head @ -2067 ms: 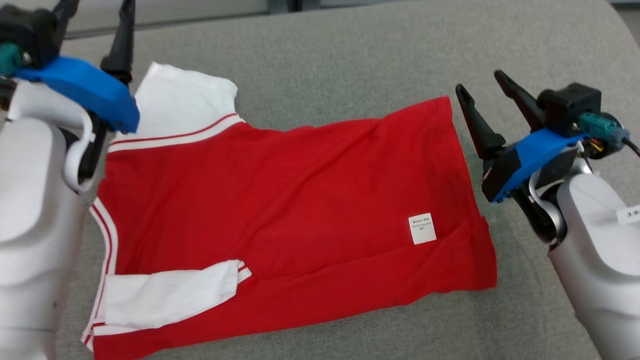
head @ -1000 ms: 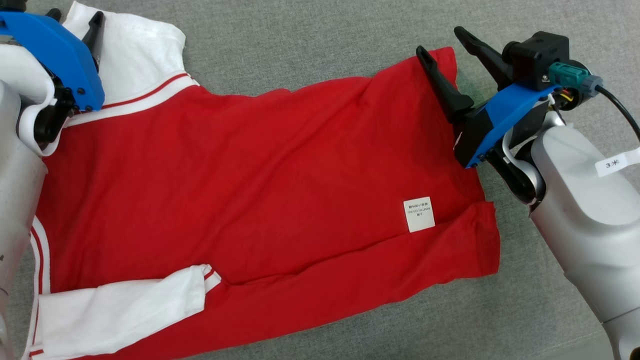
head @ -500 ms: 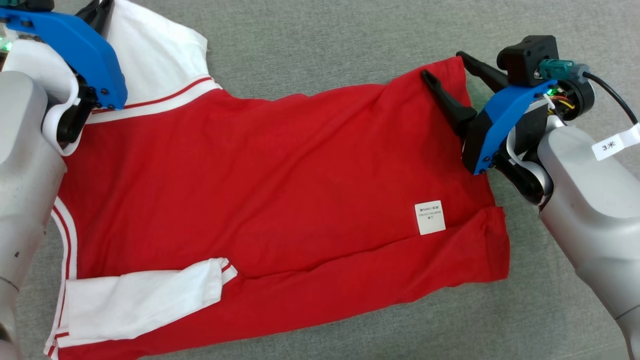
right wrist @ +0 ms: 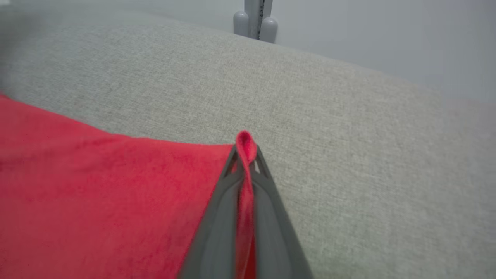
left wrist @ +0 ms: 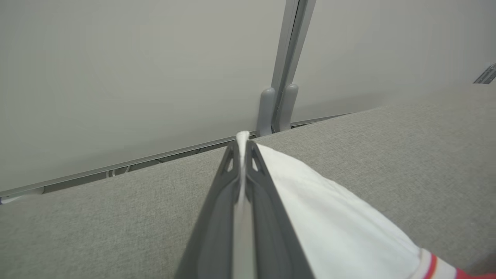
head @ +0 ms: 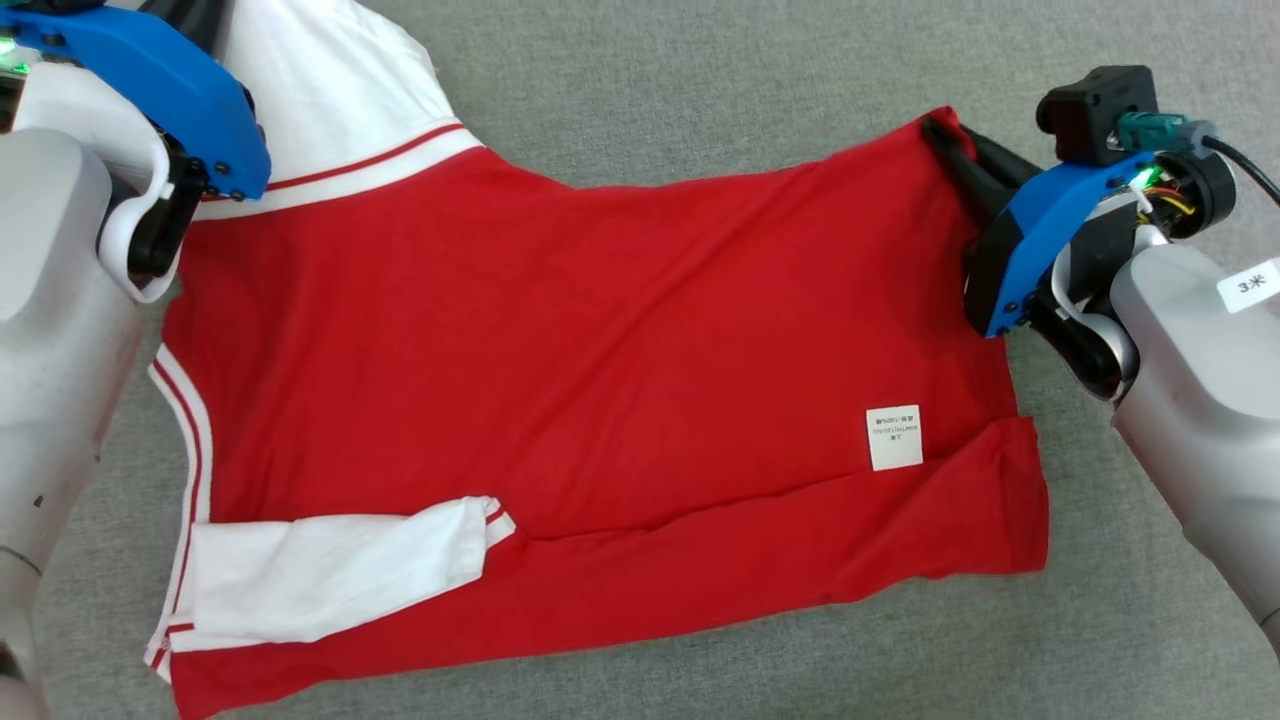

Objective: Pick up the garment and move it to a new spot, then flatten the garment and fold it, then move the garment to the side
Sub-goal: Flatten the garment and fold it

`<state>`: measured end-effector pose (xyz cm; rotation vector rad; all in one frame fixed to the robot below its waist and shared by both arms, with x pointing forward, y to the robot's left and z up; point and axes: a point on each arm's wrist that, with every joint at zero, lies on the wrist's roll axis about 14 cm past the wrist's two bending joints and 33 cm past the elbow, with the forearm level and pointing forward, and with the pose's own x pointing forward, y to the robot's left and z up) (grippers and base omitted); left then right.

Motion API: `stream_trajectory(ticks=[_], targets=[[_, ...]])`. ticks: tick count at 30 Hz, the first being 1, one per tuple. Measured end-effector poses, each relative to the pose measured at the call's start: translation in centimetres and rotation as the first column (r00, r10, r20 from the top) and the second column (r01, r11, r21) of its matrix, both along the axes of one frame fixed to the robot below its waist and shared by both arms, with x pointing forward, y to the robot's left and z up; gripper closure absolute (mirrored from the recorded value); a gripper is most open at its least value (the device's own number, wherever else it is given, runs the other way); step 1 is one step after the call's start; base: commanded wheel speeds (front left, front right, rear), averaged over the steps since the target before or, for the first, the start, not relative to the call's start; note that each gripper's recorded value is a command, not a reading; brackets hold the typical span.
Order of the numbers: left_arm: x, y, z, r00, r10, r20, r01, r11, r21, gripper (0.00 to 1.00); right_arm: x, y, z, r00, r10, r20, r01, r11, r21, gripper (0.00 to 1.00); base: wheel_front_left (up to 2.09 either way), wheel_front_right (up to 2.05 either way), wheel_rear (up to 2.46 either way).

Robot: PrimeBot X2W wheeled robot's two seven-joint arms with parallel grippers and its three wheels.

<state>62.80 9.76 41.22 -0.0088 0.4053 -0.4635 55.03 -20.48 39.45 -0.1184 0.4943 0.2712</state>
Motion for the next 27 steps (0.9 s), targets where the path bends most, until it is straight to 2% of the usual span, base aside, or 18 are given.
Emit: stream_trajectory(ticks=[6,14,27], targets=[[-0.7,-0.1,3.4,0.996,0.003,0.093,0.002,0.998,-0.059,1.00,0.6,0.8,2.2,0.994,0.008,0.112,-0.011,1.000,0.027,1.00,0.00,0.00,0.00],[-3.7,0.5,5.5,0.985,-0.016,0.169,0.036,0.993,-0.113,1.00,-1.2,1.5,2.1,0.988,0.036,0.150,-0.041,0.999,0.030,1.00,0.00,0.00,0.00],[-11.4,2.7,5.4,0.987,0.046,0.157,-0.016,0.981,-0.191,1.00,-3.2,2.2,2.9,0.977,0.077,0.198,-0.083,0.996,0.023,1.00,0.00,0.00,0.00]])
